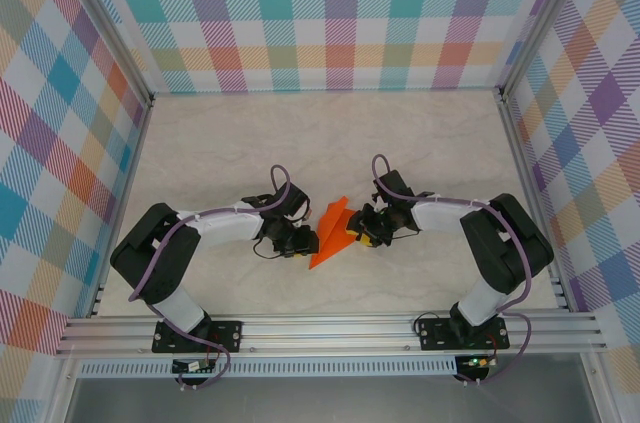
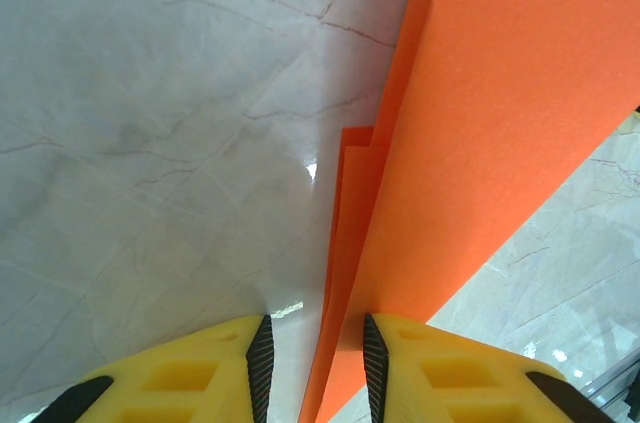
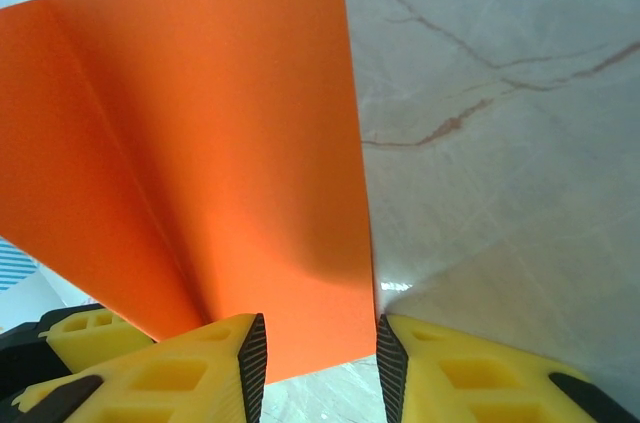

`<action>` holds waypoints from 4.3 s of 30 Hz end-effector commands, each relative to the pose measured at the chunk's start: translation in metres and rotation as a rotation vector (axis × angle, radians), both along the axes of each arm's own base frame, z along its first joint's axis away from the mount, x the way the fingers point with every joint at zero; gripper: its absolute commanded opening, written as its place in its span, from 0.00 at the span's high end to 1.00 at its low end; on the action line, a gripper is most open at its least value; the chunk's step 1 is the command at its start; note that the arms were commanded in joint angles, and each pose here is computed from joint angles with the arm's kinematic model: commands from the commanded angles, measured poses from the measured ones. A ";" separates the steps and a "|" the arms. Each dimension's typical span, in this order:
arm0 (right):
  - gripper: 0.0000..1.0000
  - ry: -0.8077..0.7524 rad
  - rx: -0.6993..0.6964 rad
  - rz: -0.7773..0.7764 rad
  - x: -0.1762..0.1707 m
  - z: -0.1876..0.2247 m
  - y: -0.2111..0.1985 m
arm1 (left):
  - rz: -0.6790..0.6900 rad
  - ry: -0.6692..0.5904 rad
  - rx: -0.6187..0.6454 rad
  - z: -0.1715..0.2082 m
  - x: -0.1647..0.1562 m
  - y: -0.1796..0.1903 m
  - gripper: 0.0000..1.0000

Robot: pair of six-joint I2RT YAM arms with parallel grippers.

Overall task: Fold a paper plane with a square sheet of paper (pick it up from the middle)
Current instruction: Turn over the paper at the center of the table.

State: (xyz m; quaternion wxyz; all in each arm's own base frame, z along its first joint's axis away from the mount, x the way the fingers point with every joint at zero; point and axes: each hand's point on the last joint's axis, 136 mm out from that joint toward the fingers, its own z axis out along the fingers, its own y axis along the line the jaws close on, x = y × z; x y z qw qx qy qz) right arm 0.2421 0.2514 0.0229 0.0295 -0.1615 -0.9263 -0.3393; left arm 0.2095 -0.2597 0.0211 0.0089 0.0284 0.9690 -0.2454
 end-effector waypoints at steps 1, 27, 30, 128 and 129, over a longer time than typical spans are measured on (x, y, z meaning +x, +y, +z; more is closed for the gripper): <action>0.63 -0.066 0.074 0.047 0.009 0.010 0.026 | -0.034 0.010 -0.057 0.002 0.002 -0.016 0.68; 0.45 -0.165 0.175 0.079 0.014 0.029 0.040 | -0.025 -0.001 -0.032 0.003 0.006 -0.014 0.72; 0.46 -0.175 0.170 0.085 0.015 0.028 0.044 | -0.021 -0.001 -0.029 0.003 0.006 -0.013 0.72; 0.80 -0.199 0.024 0.213 0.050 0.033 0.036 | 0.225 -0.200 -0.131 0.049 0.008 0.021 0.53; 0.82 -0.198 0.033 0.187 0.051 0.032 0.033 | 0.224 -0.201 -0.134 0.049 0.009 0.019 0.53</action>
